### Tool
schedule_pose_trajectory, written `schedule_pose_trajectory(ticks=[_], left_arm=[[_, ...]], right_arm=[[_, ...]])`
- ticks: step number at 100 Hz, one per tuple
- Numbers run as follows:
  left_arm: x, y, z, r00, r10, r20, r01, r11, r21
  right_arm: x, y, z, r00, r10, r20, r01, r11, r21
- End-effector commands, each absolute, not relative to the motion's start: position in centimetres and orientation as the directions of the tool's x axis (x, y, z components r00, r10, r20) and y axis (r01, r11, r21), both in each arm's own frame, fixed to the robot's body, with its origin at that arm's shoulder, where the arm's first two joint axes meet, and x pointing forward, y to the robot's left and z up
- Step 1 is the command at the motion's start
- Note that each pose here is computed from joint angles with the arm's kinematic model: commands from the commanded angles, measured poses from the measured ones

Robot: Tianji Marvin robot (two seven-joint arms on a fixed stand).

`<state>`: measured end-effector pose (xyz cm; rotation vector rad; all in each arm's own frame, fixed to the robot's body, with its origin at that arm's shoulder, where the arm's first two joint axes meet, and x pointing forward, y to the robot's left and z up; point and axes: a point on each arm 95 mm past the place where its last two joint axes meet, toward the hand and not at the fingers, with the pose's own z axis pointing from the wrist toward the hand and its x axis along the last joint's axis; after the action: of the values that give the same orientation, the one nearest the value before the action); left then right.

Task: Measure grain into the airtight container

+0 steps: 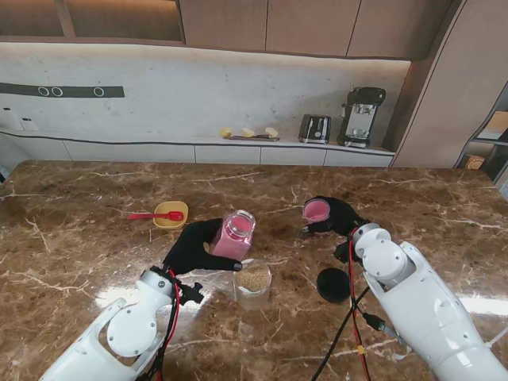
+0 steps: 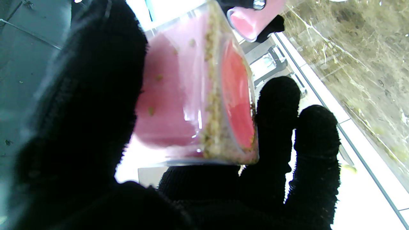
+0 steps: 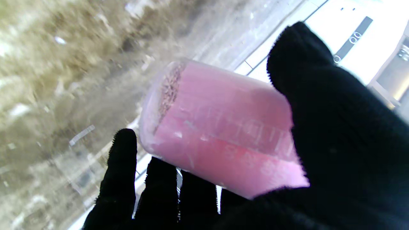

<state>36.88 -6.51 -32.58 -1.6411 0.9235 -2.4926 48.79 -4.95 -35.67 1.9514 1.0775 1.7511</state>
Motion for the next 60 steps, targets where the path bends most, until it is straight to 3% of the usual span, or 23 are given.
schedule_pose_trajectory(ticks=[1, 60], left_arm=[[37.0, -6.7, -32.8, -0.442, -0.325, 0.836, -0.304, -0.822, -0.481], [37.7, -7.6, -32.8, -0.452, -0.305, 0.838, -0.335, -0.813, -0.477]], right_arm=[[48.7, -5.0, -34.3, -0.05, 0.7, 0.712, 0.312, -0.667, 0.677], [43.6, -2.5, -23.8, -0.26, 0.711, 0.653, 0.225, -0.613, 0.758]])
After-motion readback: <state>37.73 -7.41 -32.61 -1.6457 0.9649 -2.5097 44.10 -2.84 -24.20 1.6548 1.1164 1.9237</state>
